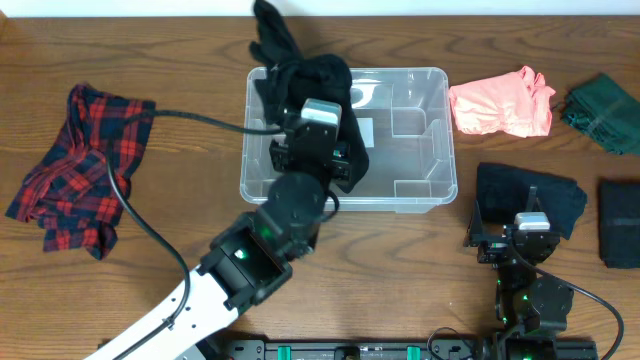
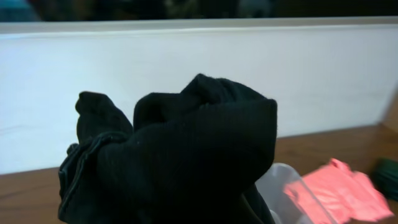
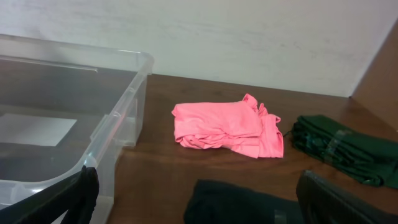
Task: Pack container
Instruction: 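Lift the black clothes with the left gripper over the bin, then lower the black clothes into the bin and open the left gripper, then move the left gripper back to the red plaid shirt and grasp it, then lift the red plaid shirt with the left gripper and carry it over the bin, then lower the plaid shirt into the bin, release, and press it down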
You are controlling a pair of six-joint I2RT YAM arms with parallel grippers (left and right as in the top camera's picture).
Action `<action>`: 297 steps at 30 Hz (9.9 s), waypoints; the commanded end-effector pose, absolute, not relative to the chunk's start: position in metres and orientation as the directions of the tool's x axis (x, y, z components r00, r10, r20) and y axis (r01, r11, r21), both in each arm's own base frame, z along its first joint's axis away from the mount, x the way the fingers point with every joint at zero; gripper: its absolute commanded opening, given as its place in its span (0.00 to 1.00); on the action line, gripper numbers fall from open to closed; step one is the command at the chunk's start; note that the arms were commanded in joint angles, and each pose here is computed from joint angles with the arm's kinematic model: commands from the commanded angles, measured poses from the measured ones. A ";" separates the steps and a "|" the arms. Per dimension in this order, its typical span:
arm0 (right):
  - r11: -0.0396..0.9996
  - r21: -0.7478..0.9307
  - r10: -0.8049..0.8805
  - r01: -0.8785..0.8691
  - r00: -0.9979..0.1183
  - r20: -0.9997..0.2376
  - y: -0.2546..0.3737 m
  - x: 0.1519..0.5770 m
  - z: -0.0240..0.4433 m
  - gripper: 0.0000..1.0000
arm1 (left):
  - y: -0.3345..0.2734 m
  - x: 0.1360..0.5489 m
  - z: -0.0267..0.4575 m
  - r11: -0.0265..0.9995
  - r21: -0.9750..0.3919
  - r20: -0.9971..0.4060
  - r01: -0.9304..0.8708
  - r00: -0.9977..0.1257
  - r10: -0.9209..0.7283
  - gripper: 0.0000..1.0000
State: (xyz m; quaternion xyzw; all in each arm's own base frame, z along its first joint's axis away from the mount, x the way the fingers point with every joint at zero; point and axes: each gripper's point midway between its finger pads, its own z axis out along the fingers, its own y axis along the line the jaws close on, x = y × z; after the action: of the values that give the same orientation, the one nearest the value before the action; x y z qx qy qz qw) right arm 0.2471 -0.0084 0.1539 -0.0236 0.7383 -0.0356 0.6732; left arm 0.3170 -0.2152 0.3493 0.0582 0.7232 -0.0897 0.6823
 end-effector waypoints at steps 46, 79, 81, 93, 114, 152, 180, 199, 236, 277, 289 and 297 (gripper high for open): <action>0.995 -0.095 -0.092 0.028 -0.094 -0.991 -0.012 0.247 0.153 0.99 | -0.237 0.314 0.339 0.941 -0.331 -0.943 -0.075 0.000 -0.332 0.06; 0.995 -0.095 -0.092 0.028 -0.094 -0.991 -0.012 0.247 0.153 0.99 | -0.225 0.305 0.300 0.963 0.268 -0.950 -0.027 -0.177 0.259 0.98; 0.995 -0.095 -0.092 0.028 -0.094 -0.991 -0.012 0.247 0.153 0.99 | -0.212 0.298 0.300 0.949 0.313 -0.931 -0.024 -0.206 0.302 0.98; 0.995 -0.095 -0.092 0.029 -0.094 -0.991 -0.012 0.247 0.153 0.99 | -0.033 0.287 0.308 0.884 0.279 -0.913 -0.376 -0.389 0.123 0.98; 0.995 -0.095 -0.092 0.029 -0.094 -0.991 -0.012 0.247 0.153 0.99 | 0.112 0.359 0.118 0.663 0.718 -0.365 -0.213 -0.926 0.098 0.98; 0.995 -0.095 -0.092 0.029 -0.094 -0.991 -0.012 0.247 0.153 0.99 | 0.241 0.338 -0.027 0.653 0.734 -0.155 -0.186 -0.982 -0.105 0.51; 0.995 -0.095 -0.092 0.028 -0.094 -0.991 -0.012 0.247 0.153 0.99 | 0.184 0.392 0.210 0.559 0.637 -0.685 -0.531 -0.722 0.094 0.06; 0.995 -0.095 -0.092 0.029 -0.095 -0.991 -0.012 0.247 0.153 0.99 | -0.075 0.383 0.366 0.753 0.635 -0.771 -0.172 -0.207 0.602 0.06; 0.995 -0.095 -0.092 0.029 -0.095 -0.991 -0.012 0.247 0.153 0.99 | -0.261 0.406 0.225 0.551 0.803 -0.550 0.227 -0.074 0.832 0.94; 0.995 -0.095 -0.092 0.028 -0.095 -0.991 -0.012 0.247 0.153 0.99 | -0.250 0.365 0.303 0.893 0.120 -0.834 0.434 -0.443 0.328 0.94; 0.995 -0.095 -0.092 0.028 -0.095 -0.991 -0.012 0.247 0.153 0.99 | -0.232 0.412 0.229 0.901 0.047 -0.737 0.430 -0.594 0.322 0.94; 0.995 -0.095 -0.092 0.028 -0.095 -0.991 -0.012 0.247 0.153 0.99 | -0.249 0.432 0.146 0.892 0.043 -0.636 0.450 -0.677 0.372 0.94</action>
State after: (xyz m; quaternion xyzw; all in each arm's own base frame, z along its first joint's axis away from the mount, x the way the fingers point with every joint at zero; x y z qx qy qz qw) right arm 0.2471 -0.0089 0.1537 -0.0227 0.7384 -0.0365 0.6730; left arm 0.4278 -0.2439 0.1702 0.2249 0.9049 -0.0538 0.3572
